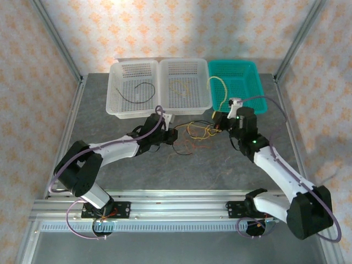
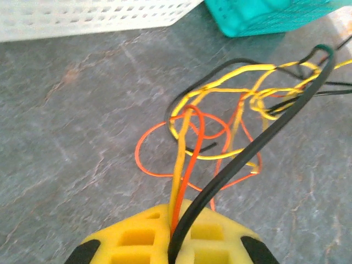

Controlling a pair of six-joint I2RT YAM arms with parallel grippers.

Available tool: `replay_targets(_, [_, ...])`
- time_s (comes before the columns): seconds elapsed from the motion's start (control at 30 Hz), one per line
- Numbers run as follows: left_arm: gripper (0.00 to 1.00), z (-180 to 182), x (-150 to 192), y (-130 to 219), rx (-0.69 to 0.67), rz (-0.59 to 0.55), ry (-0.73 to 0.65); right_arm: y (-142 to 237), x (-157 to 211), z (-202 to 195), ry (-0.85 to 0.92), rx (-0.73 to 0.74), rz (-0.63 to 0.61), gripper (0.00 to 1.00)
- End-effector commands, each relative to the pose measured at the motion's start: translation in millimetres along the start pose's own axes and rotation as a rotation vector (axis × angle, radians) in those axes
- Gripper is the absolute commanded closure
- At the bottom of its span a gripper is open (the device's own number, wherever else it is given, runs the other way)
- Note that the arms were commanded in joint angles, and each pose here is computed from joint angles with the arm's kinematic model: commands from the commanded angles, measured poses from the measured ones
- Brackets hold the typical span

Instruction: Untangle the cables

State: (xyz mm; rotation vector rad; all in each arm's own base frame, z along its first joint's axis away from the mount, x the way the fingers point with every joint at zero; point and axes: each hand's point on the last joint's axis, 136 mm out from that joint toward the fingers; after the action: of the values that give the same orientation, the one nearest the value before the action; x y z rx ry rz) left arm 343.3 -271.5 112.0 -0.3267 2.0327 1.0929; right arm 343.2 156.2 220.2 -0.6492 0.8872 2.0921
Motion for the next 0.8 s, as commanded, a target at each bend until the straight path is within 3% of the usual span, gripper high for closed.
replay_targets(0.0, [1.00,-20.0,-30.2,2.6,0.077,-0.080,-0.002,-6.1,-8.7,26.4,0.042,-0.074,-0.023,1.00])
replay_targets(0.2, [1.00,-35.1,-48.4,11.8,0.144,-0.142,0.005,-17.3,13.7,36.0,0.028,-0.110,0.017,1.00])
replay_targets(0.27, [1.00,-32.5,-52.0,17.8,0.130,-0.164,0.013,-17.7,9.7,18.7,0.011,-0.015,-0.026,1.00])
replay_targets(0.37, [1.00,-16.5,-54.0,31.2,0.074,-0.194,0.041,-3.3,-9.0,-27.4,-0.030,0.239,-0.160,1.00])
replay_targets(0.53, [1.00,36.5,-37.8,65.7,-0.053,-0.230,0.138,50.9,-36.7,-102.9,-0.133,0.595,-0.364,1.00])
replay_targets(0.77, [1.00,136.9,23.6,113.5,-0.454,-0.113,0.259,131.0,-61.5,-188.4,-0.332,0.803,-0.539,1.00])
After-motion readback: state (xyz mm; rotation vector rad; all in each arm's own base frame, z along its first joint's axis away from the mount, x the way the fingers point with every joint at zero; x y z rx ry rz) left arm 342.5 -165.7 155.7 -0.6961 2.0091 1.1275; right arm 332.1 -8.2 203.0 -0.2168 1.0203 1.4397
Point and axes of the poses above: each hand's point on the last joint's axis, 136 mm out from that joint toward the fingers, its own y axis back along the fingers, its own z axis along the line the jaws close on, x = y × z, and after that the axes turned 12 degrees about -y, right-handed
